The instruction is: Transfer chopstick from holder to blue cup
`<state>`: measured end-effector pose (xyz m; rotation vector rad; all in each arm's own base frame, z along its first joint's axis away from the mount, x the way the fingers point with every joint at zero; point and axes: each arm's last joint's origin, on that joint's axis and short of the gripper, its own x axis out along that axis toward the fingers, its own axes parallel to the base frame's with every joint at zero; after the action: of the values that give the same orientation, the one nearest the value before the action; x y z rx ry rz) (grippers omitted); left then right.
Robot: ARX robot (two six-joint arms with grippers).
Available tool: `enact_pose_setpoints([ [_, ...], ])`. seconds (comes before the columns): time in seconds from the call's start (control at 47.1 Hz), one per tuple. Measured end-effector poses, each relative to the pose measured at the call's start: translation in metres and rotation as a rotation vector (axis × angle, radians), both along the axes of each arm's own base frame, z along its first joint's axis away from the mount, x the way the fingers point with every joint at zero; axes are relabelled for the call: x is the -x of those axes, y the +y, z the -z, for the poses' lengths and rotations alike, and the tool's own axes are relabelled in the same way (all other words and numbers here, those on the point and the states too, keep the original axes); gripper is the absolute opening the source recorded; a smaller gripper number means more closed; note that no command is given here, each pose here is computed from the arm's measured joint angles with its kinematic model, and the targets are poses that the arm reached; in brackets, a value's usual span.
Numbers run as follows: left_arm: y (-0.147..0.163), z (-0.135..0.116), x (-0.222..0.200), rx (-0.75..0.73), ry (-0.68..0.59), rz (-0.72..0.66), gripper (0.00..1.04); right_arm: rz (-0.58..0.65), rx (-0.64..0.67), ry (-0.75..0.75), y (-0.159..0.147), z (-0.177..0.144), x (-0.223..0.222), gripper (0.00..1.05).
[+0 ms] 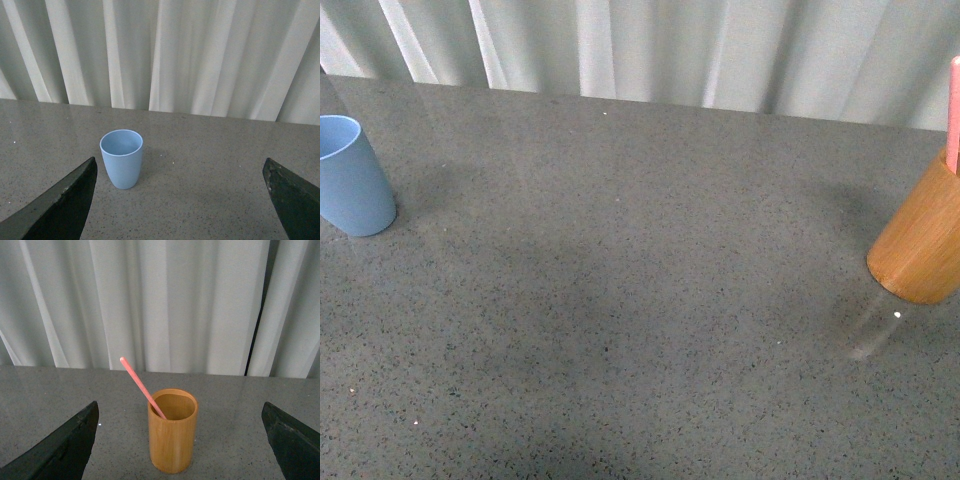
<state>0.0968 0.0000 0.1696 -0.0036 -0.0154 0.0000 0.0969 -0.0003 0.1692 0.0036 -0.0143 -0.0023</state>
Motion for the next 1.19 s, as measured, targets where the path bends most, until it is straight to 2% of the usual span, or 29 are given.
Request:
enact_pose_setpoints([
  [1.19, 0.0000, 0.0000, 0.0000, 0.000, 0.000, 0.000, 0.98, 0.000, 0.000, 0.000, 0.0000, 0.0000, 0.0000, 0.95],
])
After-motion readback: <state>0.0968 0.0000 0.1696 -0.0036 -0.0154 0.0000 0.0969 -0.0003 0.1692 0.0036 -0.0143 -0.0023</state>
